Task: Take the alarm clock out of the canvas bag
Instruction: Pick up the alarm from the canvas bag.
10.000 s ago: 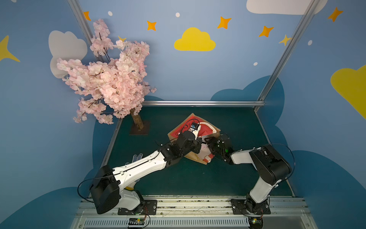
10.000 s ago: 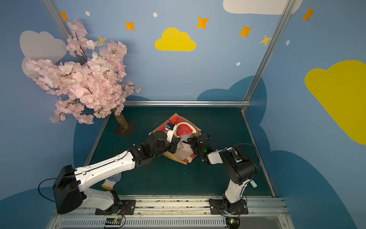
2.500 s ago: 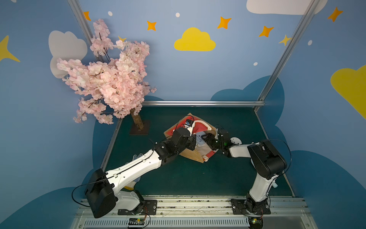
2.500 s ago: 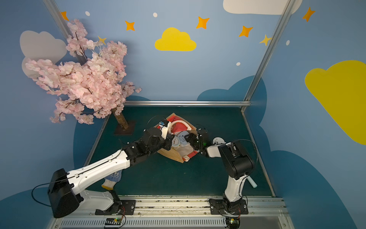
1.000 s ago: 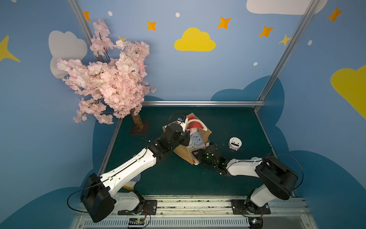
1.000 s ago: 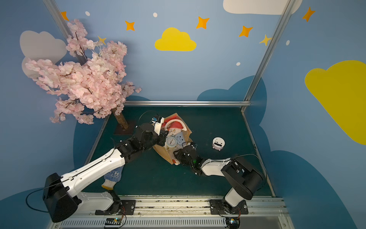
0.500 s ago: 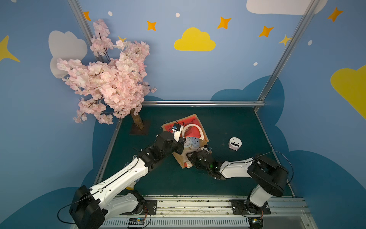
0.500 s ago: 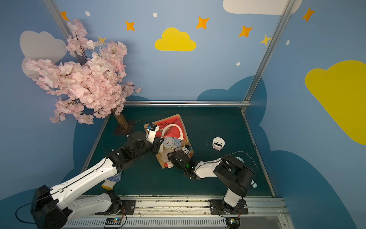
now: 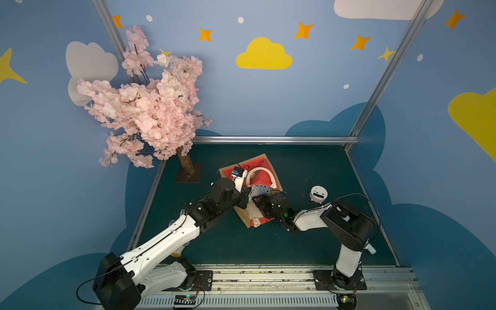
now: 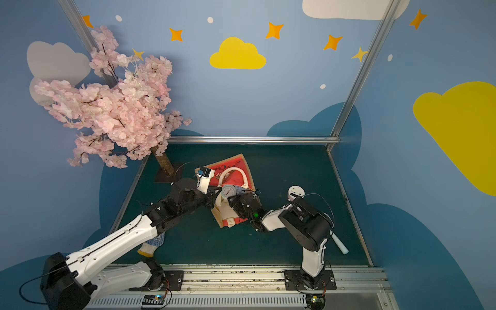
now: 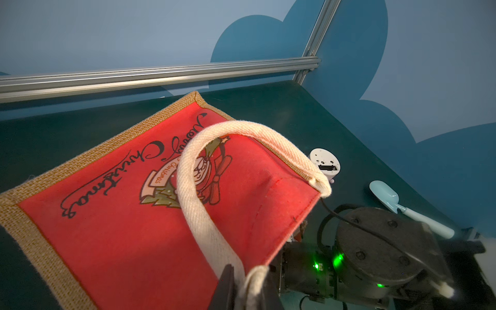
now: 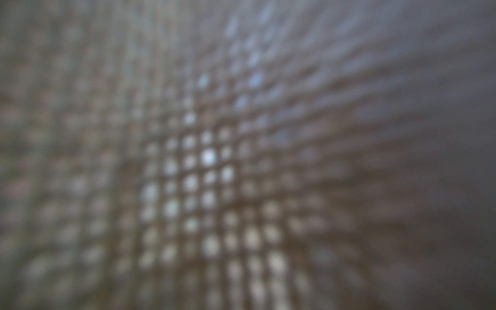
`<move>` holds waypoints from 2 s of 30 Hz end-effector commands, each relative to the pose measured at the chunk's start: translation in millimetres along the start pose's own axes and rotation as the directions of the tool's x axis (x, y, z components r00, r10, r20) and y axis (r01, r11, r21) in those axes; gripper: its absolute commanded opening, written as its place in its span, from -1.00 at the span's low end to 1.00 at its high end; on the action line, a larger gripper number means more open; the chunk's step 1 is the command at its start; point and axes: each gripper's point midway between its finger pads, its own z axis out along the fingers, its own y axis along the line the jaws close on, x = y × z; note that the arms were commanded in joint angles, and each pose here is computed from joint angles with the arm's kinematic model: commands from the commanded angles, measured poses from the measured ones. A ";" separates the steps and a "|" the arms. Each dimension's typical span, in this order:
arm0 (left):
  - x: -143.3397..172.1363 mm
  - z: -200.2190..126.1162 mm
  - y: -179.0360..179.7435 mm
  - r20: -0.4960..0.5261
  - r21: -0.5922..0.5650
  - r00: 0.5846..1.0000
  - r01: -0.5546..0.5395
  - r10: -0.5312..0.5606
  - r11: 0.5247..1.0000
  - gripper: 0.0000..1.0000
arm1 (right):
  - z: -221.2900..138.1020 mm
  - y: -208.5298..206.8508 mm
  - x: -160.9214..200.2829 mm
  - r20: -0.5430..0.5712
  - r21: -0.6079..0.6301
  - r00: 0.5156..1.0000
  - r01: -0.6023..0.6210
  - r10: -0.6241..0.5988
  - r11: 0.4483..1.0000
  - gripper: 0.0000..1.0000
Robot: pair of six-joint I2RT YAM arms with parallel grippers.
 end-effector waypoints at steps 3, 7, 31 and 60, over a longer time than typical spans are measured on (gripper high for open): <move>-6.3 -6.2 -10.5 0.017 0.036 0.999 0.027 -0.028 0.999 -0.68 | 16.2 4.8 -8.1 0.004 -0.024 1.000 -0.006 0.006 1.000 0.26; -6.8 -6.2 -14.5 0.017 0.047 1.000 0.022 -0.023 0.999 -0.68 | 22.7 -10.3 -15.5 0.021 0.012 0.999 -0.042 0.042 0.999 0.29; -11.2 -9.6 -15.3 0.027 0.049 0.999 0.028 -0.029 0.998 -0.68 | 19.6 -3.2 -37.2 0.030 -0.007 0.999 -0.033 0.034 0.999 -0.12; -9.7 -11.6 -11.3 0.035 0.030 0.999 0.022 -0.023 0.999 -0.67 | -29.5 31.0 -43.3 0.030 -0.031 0.997 0.070 -0.070 0.997 -0.74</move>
